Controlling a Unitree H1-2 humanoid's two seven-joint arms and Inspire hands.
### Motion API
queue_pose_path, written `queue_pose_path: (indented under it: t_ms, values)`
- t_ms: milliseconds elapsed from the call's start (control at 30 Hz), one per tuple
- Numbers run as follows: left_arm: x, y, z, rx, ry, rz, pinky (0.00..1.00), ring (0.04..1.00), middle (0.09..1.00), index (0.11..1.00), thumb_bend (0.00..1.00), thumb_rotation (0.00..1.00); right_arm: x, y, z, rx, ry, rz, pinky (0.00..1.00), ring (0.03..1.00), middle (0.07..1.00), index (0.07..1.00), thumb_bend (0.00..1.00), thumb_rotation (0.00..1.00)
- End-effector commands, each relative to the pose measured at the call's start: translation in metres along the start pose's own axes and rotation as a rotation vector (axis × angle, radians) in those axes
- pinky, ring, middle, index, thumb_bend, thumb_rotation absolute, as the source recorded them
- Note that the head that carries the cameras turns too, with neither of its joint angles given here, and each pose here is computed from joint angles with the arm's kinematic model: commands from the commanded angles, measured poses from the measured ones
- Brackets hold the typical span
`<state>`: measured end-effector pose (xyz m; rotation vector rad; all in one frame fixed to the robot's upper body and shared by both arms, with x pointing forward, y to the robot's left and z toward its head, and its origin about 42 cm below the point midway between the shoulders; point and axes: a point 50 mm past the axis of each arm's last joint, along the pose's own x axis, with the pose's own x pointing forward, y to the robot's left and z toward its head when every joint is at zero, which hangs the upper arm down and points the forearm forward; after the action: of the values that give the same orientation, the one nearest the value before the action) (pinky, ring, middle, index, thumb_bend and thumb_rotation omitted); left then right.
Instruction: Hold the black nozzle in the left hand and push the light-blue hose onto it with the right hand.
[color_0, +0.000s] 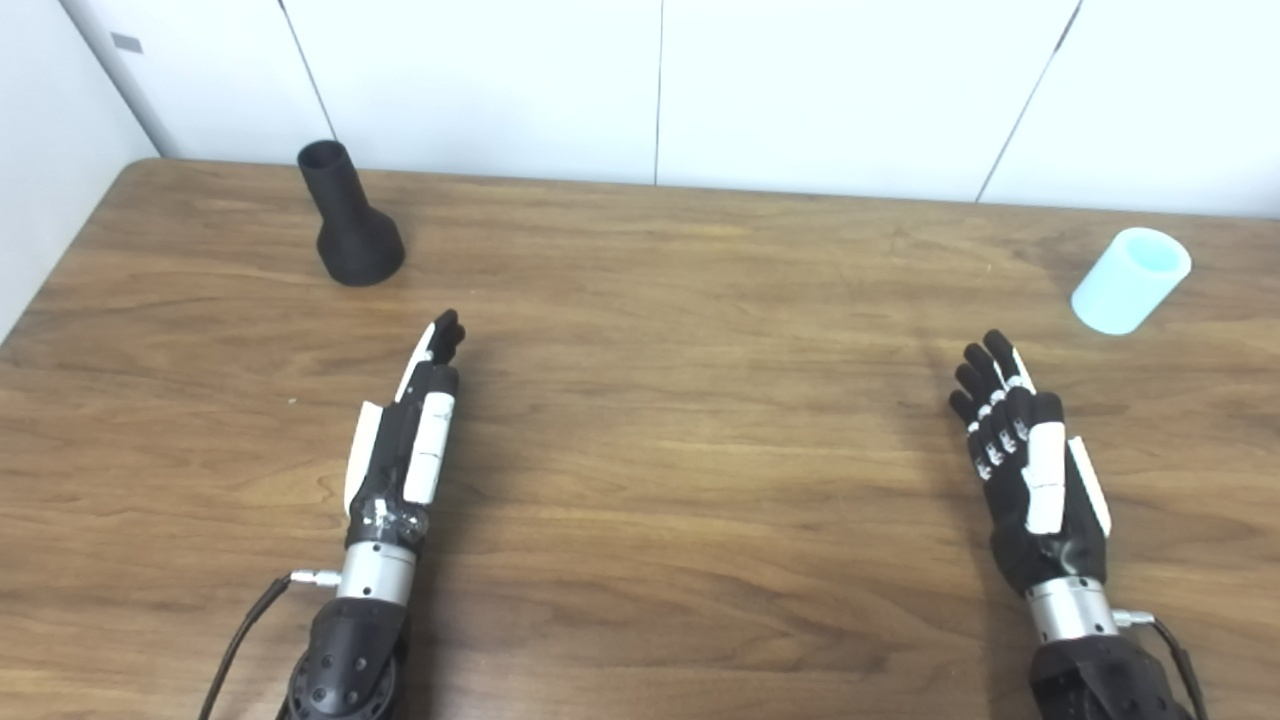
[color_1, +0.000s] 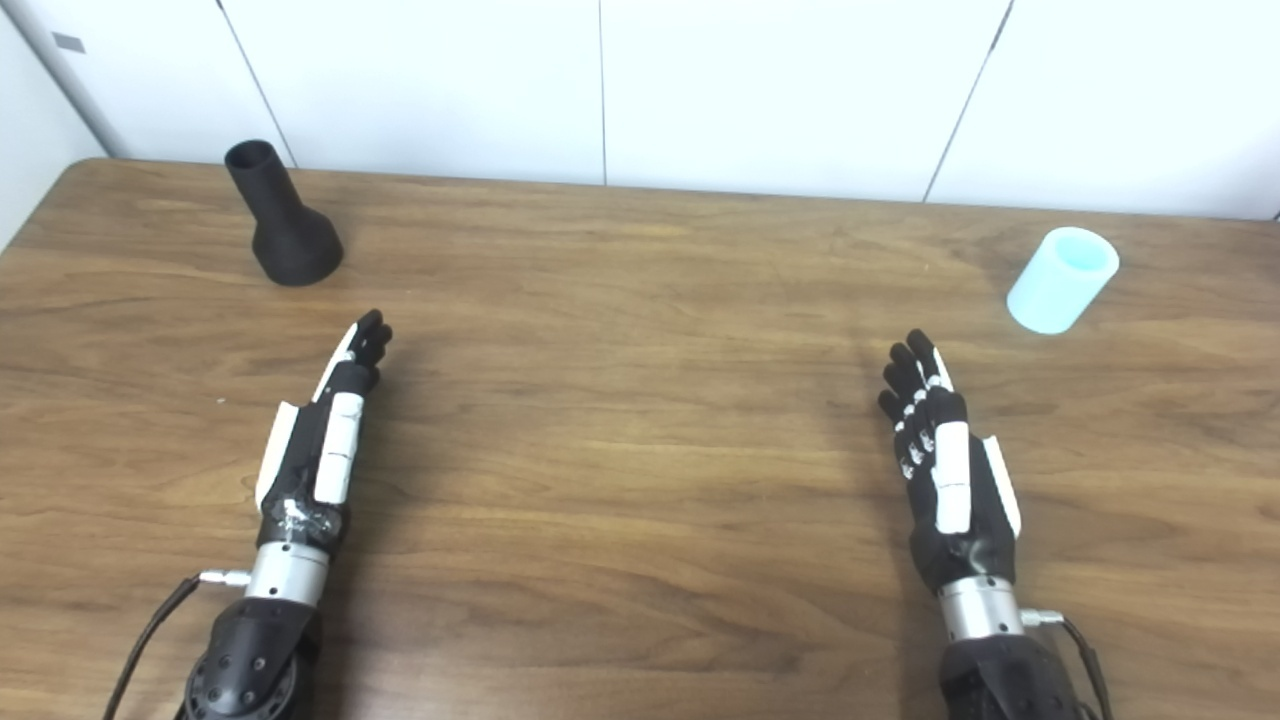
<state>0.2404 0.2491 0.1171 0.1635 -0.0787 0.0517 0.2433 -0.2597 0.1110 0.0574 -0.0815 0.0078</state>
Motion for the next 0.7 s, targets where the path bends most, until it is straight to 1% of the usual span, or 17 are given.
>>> queue_pose_path:
  t_ms: [0,33,133,233,433,533,667]
  values:
    - [-0.009,0.004,-0.006,0.014,0.024,-0.022,0.98,0.980,0.961,0.977,0.61,1.00,-0.011,0.006,-0.010,-0.001,0.054,-0.015,0.98,0.966,0.952,0.953,0.61,1.00]
    - [-0.009,0.005,-0.006,0.030,0.015,-0.026,0.98,0.980,0.962,0.978,0.61,1.00,-0.011,0.008,-0.010,-0.005,0.052,-0.014,0.99,0.967,0.951,0.953,0.61,1.00]
    - [-0.009,0.009,-0.004,0.068,-0.007,-0.028,0.93,0.945,0.951,0.969,0.61,1.00,-0.011,0.012,-0.008,-0.016,0.052,-0.016,1.00,0.964,0.952,0.955,0.60,1.00]
    - [-0.008,0.012,-0.003,0.078,-0.014,-0.032,0.91,0.935,0.950,0.965,0.59,1.00,-0.011,0.015,-0.006,-0.010,0.054,-0.019,1.00,0.963,0.950,0.960,0.58,1.00]
    - [-0.007,0.015,-0.002,0.073,-0.005,-0.034,0.93,0.939,0.953,0.962,0.54,1.00,-0.011,0.018,-0.005,0.000,0.042,-0.018,0.99,0.954,0.946,0.964,0.55,1.00]
    - [-0.006,0.016,-0.002,0.063,-0.005,-0.035,0.94,0.945,0.959,0.966,0.56,1.00,-0.011,0.018,-0.005,-0.005,0.042,-0.019,1.00,0.960,0.948,0.967,0.56,1.00]
    - [-0.006,0.016,-0.002,0.058,0.000,-0.033,0.94,0.947,0.959,0.967,0.59,1.00,-0.011,0.019,-0.004,-0.006,0.045,-0.020,0.98,0.951,0.944,0.961,0.56,1.00]
